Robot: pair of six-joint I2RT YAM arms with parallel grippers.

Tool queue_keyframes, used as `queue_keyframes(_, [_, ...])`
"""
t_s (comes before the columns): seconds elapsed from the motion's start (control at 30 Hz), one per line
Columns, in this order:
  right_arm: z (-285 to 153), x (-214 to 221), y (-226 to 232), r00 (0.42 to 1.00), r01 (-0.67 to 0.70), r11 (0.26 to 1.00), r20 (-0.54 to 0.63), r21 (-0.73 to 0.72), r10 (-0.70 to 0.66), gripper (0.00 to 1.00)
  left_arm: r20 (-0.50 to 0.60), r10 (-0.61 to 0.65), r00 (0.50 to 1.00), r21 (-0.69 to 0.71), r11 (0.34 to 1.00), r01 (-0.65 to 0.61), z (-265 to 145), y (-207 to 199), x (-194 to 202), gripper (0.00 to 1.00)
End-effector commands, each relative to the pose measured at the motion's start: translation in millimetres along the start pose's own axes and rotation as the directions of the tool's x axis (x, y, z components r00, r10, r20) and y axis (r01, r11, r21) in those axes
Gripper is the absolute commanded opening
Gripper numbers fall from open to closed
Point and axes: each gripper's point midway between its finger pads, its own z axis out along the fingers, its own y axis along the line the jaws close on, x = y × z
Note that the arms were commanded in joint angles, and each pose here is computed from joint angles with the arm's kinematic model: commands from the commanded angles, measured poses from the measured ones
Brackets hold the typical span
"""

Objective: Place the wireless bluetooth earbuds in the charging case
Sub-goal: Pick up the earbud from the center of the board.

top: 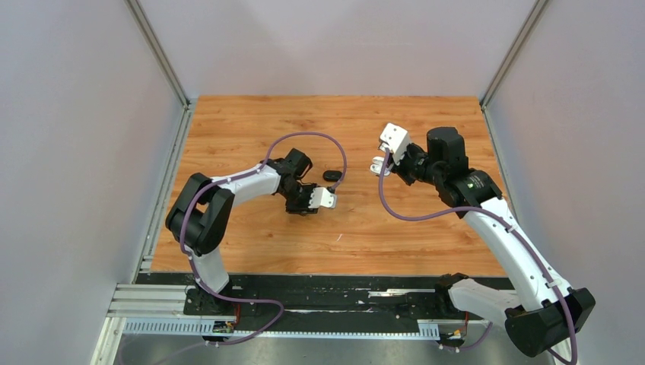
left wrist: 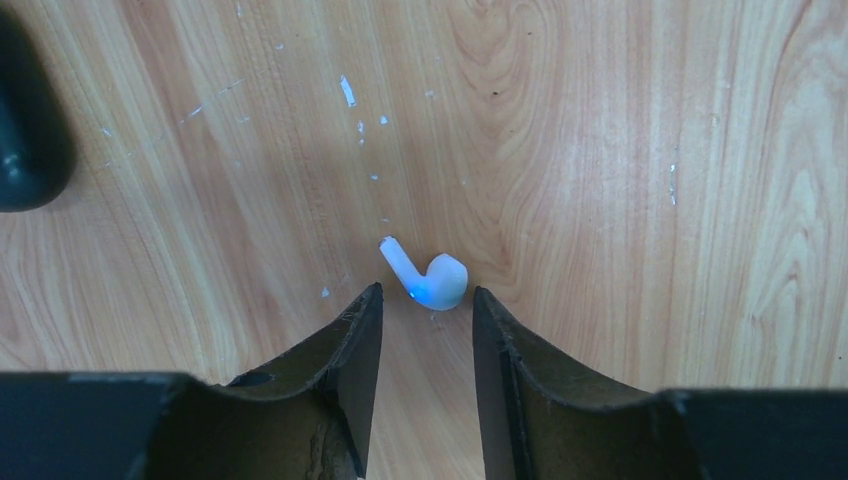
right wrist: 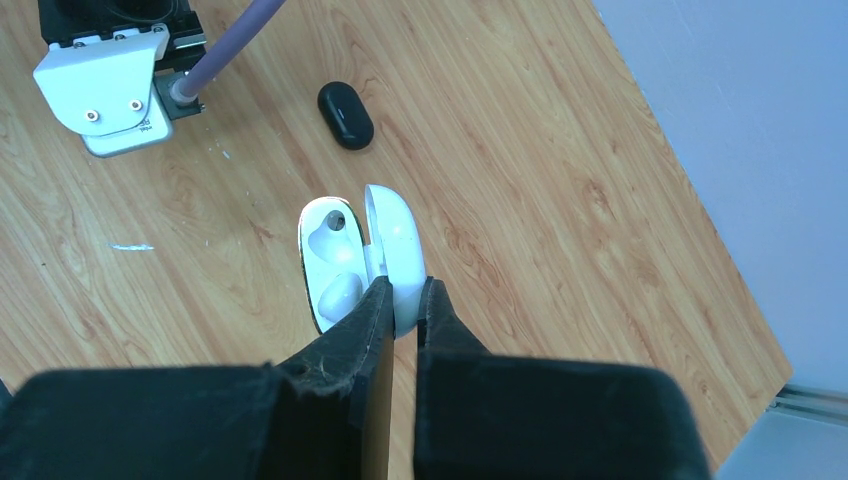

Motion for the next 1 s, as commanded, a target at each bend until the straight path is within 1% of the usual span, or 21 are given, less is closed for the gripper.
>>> queue_keyframes(0.0, [0.4, -9.9, -6.1, 0.999, -0.005, 1.0, 0.045, 0.022, 0.004, 0.0, 0.002, -0.014, 1.0, -0.037, 0.999, 0.015, 0.7, 11.9, -5.5, 0.44])
queue_keyframes(0.1, [0.4, -10.1, -5.8, 0.999, -0.009, 1.0, 0.045, 0.021, 0.008, 0.0, 0.004, -0.035, 0.999, -0.044, 0.998, 0.035, 3.4, 14.6, -5.6, 0.43])
queue_keyframes(0.2, [-0.3, -9.9, -6.3, 0.999, -0.01, 1.0, 0.045, 0.026, 0.008, 0.0, 0.009, -0.06, 0.998, -0.037, 0.997, 0.06, 4.6, 15.5, -9.5, 0.47])
queue_keyframes(0.37, [-0.7, -9.7, -5.4, 0.999, -0.008, 1.0, 0.047, 0.023, 0.007, 0.0, 0.005, -0.071, 0.997, 0.002, 0.997, 0.071, 5.9, 8.1, -9.9, 0.49])
queue_keyframes(0.43, [-1.1, -9.6, -5.2, 0.999, -0.007, 1.0, 0.047, 0.023, 0.006, 0.0, 0.009, -0.1, 0.995, 0.015, 0.995, 0.1, 5.2, 5.1, -11.7, 0.5])
queue_keyframes(0.53, [-1.6, -8.5, -4.5, 0.999, -0.006, 1.0, 0.046, 0.024, 0.005, 0.0, 0.001, -0.177, 0.984, -0.002, 0.984, 0.177, 5.5, 7.4, -12.1, 0.49])
queue_keyframes(0.6, [-2.1, -8.4, -3.8, 0.999, -0.007, 1.0, 0.049, 0.023, 0.006, 0.0, -0.023, -0.222, 0.975, -0.02, 0.975, 0.221, 7.2, 9.9, -8.1, 0.49])
queue_keyframes(0.7, [-2.0, -8.0, -3.3, 0.999, -0.009, 1.0, 0.048, 0.022, 0.008, 0.0, -0.053, -0.231, 0.972, -0.034, 0.973, 0.229, 7.6, 11.2, -1.8, 0.39])
queue_keyframes(0.73, [-2.2, -8.1, -3.2, 0.999, -0.009, 1.0, 0.048, 0.021, 0.008, 0.0, -0.056, -0.226, 0.973, -0.038, 0.974, 0.224, 6.9, 10.8, -0.4, 0.39])
queue_keyframes(0.77, [-2.0, -8.3, -3.5, 0.999, -0.009, 1.0, 0.049, 0.022, 0.008, 0.0, -0.062, -0.209, 0.976, -0.057, 0.977, 0.205, 6.3, 14.6, 1.3, 0.39])
queue_keyframes(0.87, [-2.5, -10.3, -4.3, 0.999, -0.007, 1.0, 0.052, 0.023, 0.006, 0.0, -0.091, -0.192, 0.977, -0.135, 0.975, 0.179, 1.5, 26.6, 10.8, 0.45])
queue_keyframes(0.9, [-2.8, -10.2, -4.3, 0.999, -0.007, 1.0, 0.051, 0.024, 0.006, 0.0, -0.108, -0.193, 0.975, -0.172, 0.97, 0.173, -1.7, 34.6, 14.8, 0.46])
queue_keyframes(0.97, [-3.5, -10.5, -5.1, 0.999, -0.007, 1.0, 0.052, 0.028, 0.005, 0.0, -0.124, -0.233, 0.965, -0.229, 0.953, 0.2, -9.5, 47.5, 23.3, 0.48])
